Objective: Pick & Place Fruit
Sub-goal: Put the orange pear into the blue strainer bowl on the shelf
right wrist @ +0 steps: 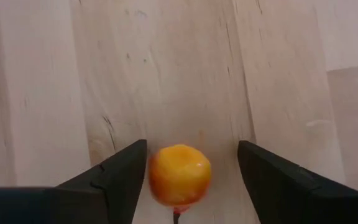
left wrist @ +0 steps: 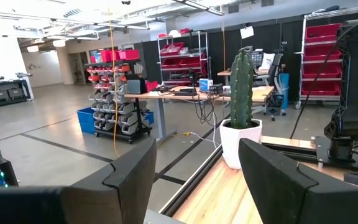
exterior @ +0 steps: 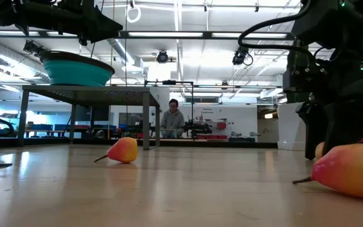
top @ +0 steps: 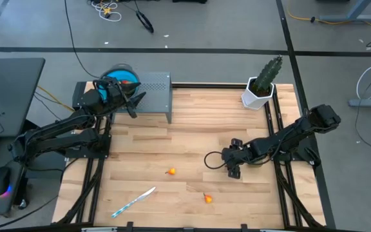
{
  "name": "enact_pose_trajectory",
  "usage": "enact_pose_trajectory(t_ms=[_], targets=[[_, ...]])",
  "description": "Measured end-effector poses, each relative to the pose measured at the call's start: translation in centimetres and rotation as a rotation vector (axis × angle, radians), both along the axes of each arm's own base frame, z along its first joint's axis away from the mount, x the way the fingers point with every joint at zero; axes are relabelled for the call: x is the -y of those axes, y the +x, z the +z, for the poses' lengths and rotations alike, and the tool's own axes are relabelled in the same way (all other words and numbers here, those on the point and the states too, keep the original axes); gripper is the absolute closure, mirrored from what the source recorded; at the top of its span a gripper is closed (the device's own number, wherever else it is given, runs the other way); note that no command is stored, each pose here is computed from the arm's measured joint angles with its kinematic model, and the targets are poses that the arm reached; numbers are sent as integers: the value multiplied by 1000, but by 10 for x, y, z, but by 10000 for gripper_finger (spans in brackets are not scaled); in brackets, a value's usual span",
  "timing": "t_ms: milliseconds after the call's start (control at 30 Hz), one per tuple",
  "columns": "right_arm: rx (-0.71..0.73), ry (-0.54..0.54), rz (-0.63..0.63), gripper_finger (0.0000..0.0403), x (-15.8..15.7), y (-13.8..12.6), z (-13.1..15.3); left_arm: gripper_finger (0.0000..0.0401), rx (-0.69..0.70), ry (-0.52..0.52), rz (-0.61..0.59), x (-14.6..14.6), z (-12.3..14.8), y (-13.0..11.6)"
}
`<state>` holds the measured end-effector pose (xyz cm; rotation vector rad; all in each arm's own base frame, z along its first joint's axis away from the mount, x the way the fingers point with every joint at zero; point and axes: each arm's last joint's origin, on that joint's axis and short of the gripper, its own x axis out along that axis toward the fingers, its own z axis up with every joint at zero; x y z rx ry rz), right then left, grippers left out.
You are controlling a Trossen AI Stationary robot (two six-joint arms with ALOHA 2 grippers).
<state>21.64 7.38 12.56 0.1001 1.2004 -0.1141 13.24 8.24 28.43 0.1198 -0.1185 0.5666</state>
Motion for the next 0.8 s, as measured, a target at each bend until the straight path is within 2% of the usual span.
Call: enact_pose_trajectory(t_ms=[433,800], targets=[[-28,8,6,178,0,-2,-1,163,0,0,0,0,0,0],[-24,15,8,230,0,-3,1,163,0,0,0,0,0,0]])
